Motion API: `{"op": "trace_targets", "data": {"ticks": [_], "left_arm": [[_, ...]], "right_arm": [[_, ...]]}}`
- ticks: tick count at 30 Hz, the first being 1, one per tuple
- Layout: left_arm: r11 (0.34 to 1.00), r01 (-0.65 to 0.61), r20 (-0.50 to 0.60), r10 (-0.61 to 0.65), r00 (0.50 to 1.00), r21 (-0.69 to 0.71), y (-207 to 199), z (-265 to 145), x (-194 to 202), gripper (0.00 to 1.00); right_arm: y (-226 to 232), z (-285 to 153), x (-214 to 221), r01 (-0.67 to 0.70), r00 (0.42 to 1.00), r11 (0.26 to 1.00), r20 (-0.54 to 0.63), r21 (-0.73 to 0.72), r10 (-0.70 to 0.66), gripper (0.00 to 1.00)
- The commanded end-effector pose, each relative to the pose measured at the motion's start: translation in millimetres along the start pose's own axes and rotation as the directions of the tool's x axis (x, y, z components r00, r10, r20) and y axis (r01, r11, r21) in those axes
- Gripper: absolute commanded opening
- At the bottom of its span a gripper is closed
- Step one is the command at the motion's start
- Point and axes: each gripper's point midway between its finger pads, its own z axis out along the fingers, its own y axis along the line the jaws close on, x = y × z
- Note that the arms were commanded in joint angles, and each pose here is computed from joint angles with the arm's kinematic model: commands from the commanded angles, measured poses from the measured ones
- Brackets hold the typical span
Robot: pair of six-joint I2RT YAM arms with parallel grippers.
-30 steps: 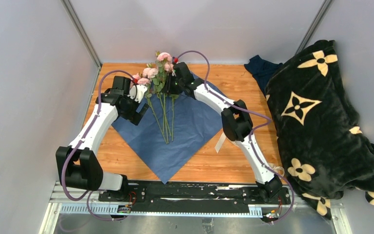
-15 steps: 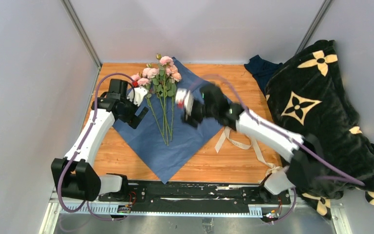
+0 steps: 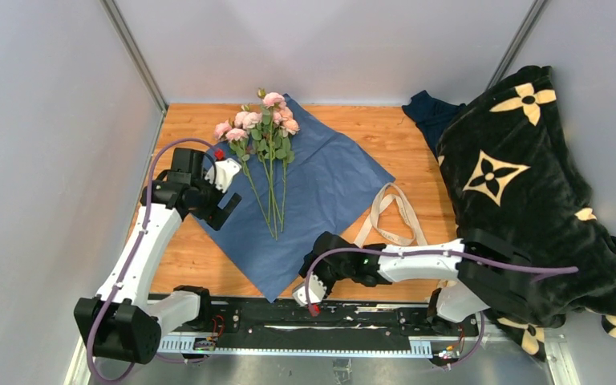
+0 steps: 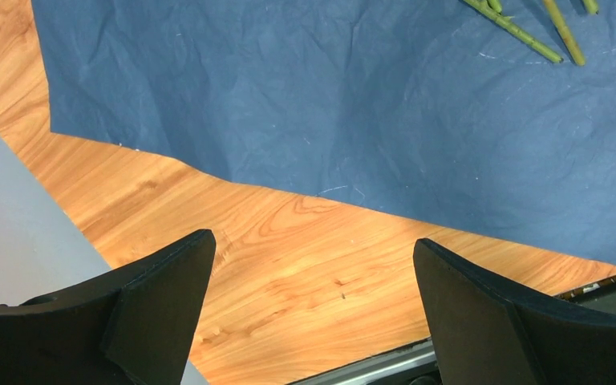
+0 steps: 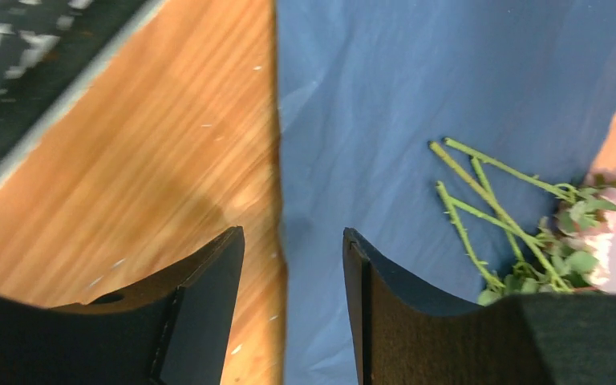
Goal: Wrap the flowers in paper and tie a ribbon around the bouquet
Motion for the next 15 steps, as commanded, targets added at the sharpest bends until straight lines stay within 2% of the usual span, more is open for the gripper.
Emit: {"op": "trace_targets", "data": {"ticks": [1,9,12,15], "left_arm": [[1.000,-0.004,-0.008,0.004,1.000,0.008,-2.9,-0.4,6.5,1.00],[1.000,-0.023,-0.024,0.023,0.999,0.018,-1.4,3.9,5.9,1.00],[0.999,-0.022,-0.021,0.022,1.000,0.032,-2.4,5.5,2.9,1.00],[0.997,-0.037,0.009,0.036,0.999,0.066,-7.9,2.3,-2.4,1.00]], "right_arm": [[-29.0,16.9,13.3,0.160,0.983,0.980,-0.113,0.120,-0.146,0.52],[-32.0,34.3,24.0,0.197,0.969,0.976,-0.173,0.097,-0.178,0.48],[-42.0,31.6,13.1,0.123,0.986,0.983,-0.130,0.139,-0.105,0.28],[-51.7,24.5,0.7,-0.007,0.998,0.986,-0.067,0.165,0.018,0.16]]}}
